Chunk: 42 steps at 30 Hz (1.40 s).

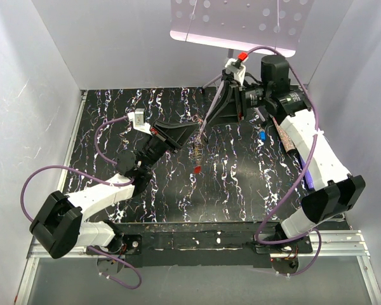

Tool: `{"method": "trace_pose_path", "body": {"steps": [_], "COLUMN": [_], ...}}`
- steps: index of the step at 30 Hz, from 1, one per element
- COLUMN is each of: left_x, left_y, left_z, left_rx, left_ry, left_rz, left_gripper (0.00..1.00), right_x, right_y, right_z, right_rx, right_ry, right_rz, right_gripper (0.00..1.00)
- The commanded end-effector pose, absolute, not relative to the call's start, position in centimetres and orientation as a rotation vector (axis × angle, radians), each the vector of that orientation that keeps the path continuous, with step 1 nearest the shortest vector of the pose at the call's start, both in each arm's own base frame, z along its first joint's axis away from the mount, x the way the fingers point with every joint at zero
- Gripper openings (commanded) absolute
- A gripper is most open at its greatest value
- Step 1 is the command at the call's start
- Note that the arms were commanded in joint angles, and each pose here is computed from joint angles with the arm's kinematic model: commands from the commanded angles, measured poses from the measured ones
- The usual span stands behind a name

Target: Put the keys on the keyring

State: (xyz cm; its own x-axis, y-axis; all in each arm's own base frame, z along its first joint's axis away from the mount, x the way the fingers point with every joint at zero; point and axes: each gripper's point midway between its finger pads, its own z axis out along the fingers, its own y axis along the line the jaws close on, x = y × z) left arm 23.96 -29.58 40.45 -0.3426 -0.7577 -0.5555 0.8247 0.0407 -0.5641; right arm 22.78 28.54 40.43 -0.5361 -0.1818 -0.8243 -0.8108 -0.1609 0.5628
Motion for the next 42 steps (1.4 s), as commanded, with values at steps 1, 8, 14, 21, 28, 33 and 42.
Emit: {"method": "trace_pose_path", "body": {"steps": [1,8,14,21,28,33,42], "left_x": [22.1,22.0,22.1,22.2,22.5,22.6,22.8], "left_y": [-28.7,-29.0,-29.1,-29.1,-29.3,-29.6,-26.7], "left_z": [43.8,44.0,44.0,44.0,43.5,42.9,39.9], "left_rx": [0.153,0.16,0.158,0.151,0.15,0.152,0.265], "left_ry": [0.922,0.915,0.914,0.917,0.943,0.979,1.258], "left_rz": [-1.662,-1.685,-1.691,-1.689,-1.686,-1.685,-1.658], "left_gripper": [0.0,0.0,0.0,0.0,0.0,0.0,0.56], "right_x": [22.1,22.3,21.4,20.7,20.7,20.9,19.6], "right_y": [28.0,28.4,28.8,29.1,29.2,29.3,28.3], "right_z": [42.2,41.3,40.9,40.9,41.0,40.6,37.2], "right_rx": [-1.205,-1.193,-1.213,-1.24,-1.241,-1.227,-1.246], "right_ry": [1.531,1.558,1.554,1.539,1.537,1.556,1.629], "right_rz": [1.678,1.69,1.738,1.762,1.765,1.757,1.736], "right_gripper": [0.47,0.47,0.45,0.35,0.12,0.01,0.01]}}
